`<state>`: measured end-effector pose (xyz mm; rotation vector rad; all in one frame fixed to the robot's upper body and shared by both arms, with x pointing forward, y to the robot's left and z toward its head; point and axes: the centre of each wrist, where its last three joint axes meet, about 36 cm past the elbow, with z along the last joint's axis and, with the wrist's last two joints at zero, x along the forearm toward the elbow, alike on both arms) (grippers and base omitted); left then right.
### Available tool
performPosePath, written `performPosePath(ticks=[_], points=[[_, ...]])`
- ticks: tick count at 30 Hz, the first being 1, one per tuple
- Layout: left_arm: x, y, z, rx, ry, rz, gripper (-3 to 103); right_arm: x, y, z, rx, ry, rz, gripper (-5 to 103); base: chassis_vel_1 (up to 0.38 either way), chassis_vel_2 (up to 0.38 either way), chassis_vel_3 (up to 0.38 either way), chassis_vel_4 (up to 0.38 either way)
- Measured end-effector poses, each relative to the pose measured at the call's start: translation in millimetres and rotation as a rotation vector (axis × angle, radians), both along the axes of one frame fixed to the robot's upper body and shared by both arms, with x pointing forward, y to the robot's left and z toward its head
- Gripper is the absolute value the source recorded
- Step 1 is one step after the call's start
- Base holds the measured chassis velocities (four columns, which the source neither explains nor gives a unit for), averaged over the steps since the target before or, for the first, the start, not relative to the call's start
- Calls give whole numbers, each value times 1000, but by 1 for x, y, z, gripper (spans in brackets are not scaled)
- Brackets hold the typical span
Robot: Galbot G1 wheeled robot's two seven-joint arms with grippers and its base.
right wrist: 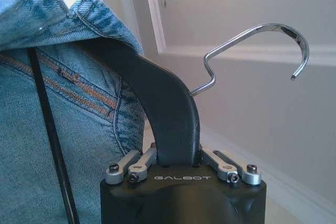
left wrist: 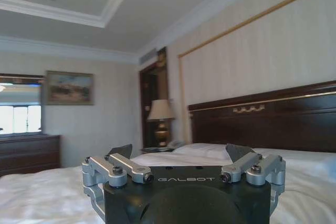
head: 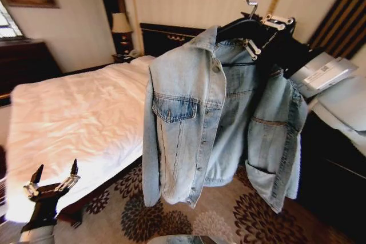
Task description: Pick up the clothes from the bed and hang them on the clothes hanger.
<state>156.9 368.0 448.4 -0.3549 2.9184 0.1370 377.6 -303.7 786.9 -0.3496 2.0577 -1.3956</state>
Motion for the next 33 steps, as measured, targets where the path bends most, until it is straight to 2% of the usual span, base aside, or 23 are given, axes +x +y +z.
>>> performPosePath(ticks=[33], points=[[0,0,0,0,0,0,100,4,-2,-19,-2,71,-49,20,-125,-122,-128,-127]])
